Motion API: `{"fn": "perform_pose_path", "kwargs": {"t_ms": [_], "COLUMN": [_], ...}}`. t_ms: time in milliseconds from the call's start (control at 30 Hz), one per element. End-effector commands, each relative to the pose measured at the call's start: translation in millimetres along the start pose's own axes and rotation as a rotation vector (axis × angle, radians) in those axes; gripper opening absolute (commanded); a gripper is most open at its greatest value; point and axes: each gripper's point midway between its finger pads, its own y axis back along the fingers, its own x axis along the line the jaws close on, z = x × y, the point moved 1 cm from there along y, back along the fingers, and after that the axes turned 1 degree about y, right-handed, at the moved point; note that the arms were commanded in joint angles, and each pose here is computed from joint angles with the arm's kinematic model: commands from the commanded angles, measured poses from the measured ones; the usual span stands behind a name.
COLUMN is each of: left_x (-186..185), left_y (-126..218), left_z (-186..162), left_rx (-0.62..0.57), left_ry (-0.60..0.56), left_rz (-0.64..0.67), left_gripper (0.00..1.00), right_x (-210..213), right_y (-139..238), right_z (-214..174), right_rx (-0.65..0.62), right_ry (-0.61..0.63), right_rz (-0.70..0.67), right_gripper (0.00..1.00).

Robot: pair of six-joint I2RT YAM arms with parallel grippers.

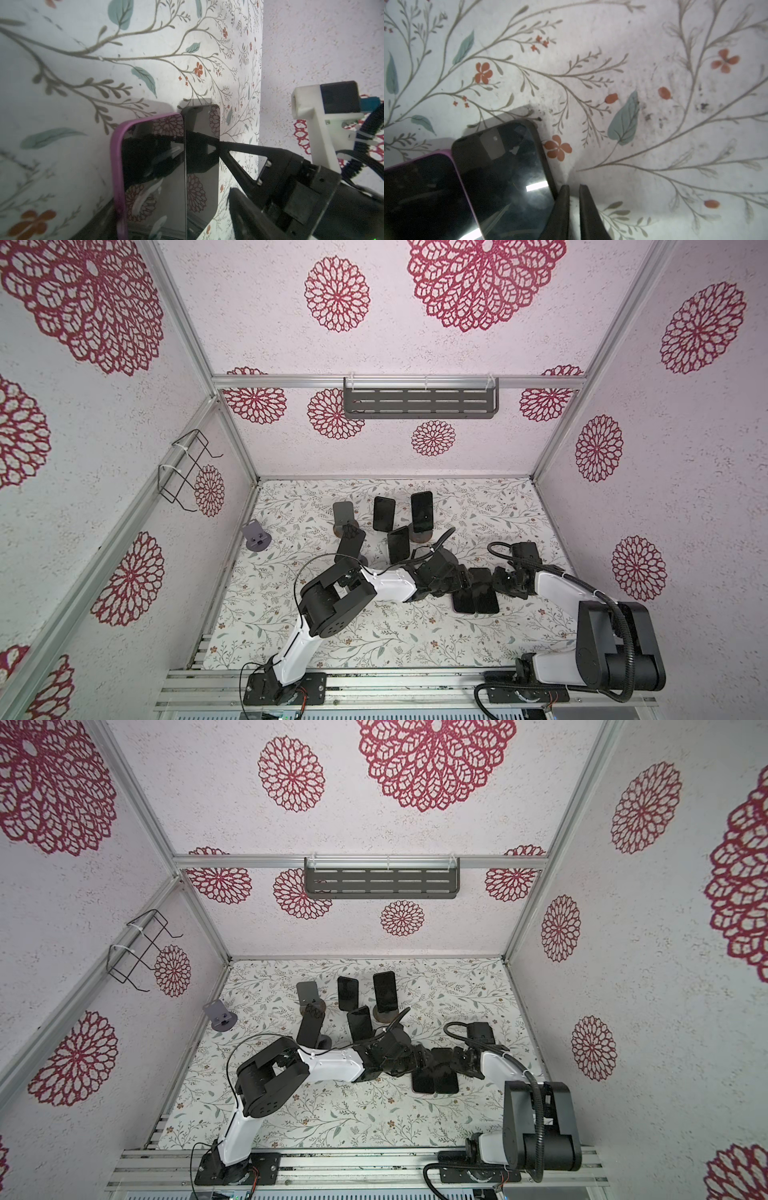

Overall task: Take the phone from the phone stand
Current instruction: 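Lay the pink-cased phone flat beside the black phone and open the left gripper, then withdraw the left gripper up and away from the phones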

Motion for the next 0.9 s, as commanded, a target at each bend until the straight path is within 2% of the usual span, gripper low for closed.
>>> {"fn": "perform_pose_path", "kwargs": {"t_ms": [0,167,400,600,733,867], "left_x": [46.4,41.9,24.3,-5.7,-37.8,-41.7], "left_y": [6.3,17.5,27.4,59.6,100.8,165.9], "left_z": [-12.4,-9.0,-8.9,8.5,30.6,61.2], "left_rx": [0.024,0.017,-0.002,-0.073,-0.168,-0.310], "left_ry": [-0.034,-0.083,-0.168,-0.335,-0.461,-0.540], "left_rz": [0.198,0.224,0.222,0.243,0.208,0.257], "left_gripper": [0.83,0.88,0.88,0.88,0.86,0.88], "right_x": [6.4,5.8,3.3,7.7,12.6,16.0], "right_y": [6.0,11.2,24.0,41.0,50.9,61.6], "right_z": [-1.8,-1.9,2.3,6.3,8.9,10.2], "right_rx": [-0.004,-0.019,-0.058,-0.069,-0.106,-0.128], "right_ry": [-0.011,-0.016,-0.026,-0.031,-0.041,-0.039], "right_rz": [0.034,0.033,0.018,0.035,0.070,0.090], "right_gripper": [0.18,0.22,0.25,0.27,0.28,0.30]}}
